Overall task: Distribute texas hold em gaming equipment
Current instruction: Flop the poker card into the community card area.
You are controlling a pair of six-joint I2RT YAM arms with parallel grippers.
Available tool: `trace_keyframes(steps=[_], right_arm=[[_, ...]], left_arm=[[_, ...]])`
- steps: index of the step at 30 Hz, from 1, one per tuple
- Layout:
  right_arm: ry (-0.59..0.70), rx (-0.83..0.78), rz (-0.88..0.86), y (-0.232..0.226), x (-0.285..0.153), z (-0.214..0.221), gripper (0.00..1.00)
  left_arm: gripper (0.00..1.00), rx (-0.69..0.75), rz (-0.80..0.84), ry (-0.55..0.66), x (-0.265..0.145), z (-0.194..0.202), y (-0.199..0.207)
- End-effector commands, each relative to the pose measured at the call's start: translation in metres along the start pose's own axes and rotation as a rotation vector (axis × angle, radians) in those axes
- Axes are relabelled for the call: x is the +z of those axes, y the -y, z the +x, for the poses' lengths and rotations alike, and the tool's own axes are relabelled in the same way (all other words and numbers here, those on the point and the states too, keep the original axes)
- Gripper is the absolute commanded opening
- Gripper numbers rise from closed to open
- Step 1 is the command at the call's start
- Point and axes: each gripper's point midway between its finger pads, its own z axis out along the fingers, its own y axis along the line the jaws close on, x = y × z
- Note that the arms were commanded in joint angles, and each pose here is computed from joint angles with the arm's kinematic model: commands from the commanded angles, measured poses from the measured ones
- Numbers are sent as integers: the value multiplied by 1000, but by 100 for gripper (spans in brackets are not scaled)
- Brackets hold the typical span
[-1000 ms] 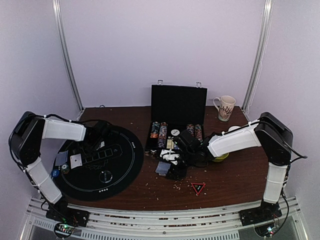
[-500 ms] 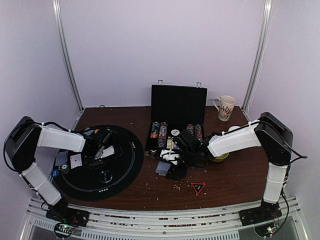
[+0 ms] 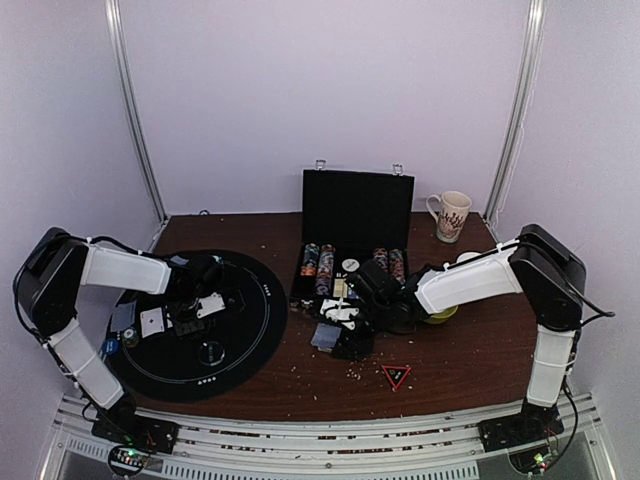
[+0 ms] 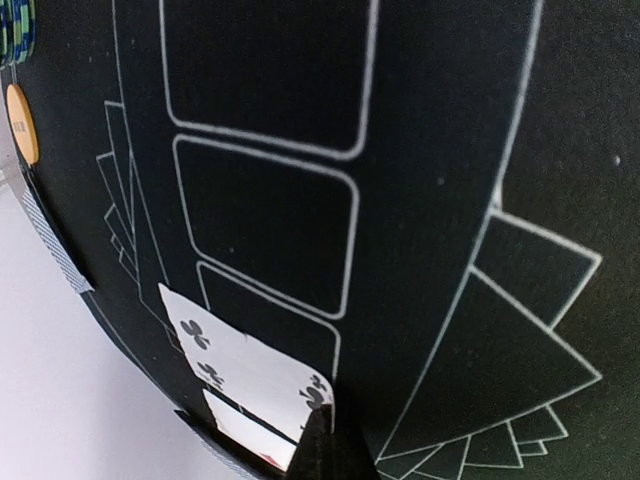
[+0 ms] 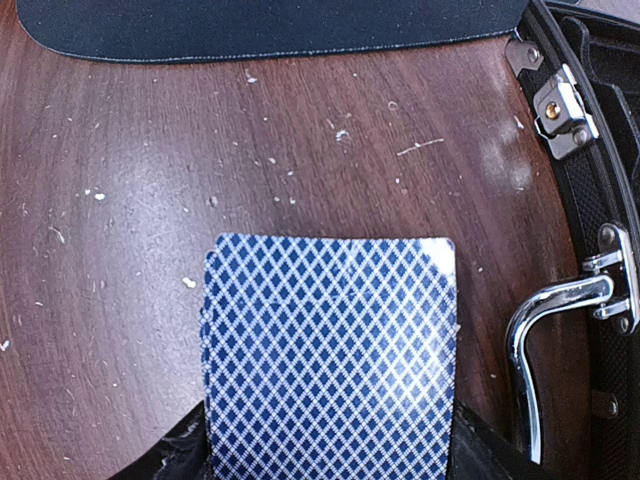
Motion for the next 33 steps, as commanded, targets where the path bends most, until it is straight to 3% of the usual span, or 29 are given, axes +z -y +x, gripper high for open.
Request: trace_keyframes(steps=[1, 33], right_arm=[[-172, 20, -2, -3, 8, 50, 73], [-181, 21, 1, -3, 6, 55, 73]], left_arm=[[0, -2, 64, 10, -2, 9, 12], [0, 0, 33, 23, 4, 12, 3]])
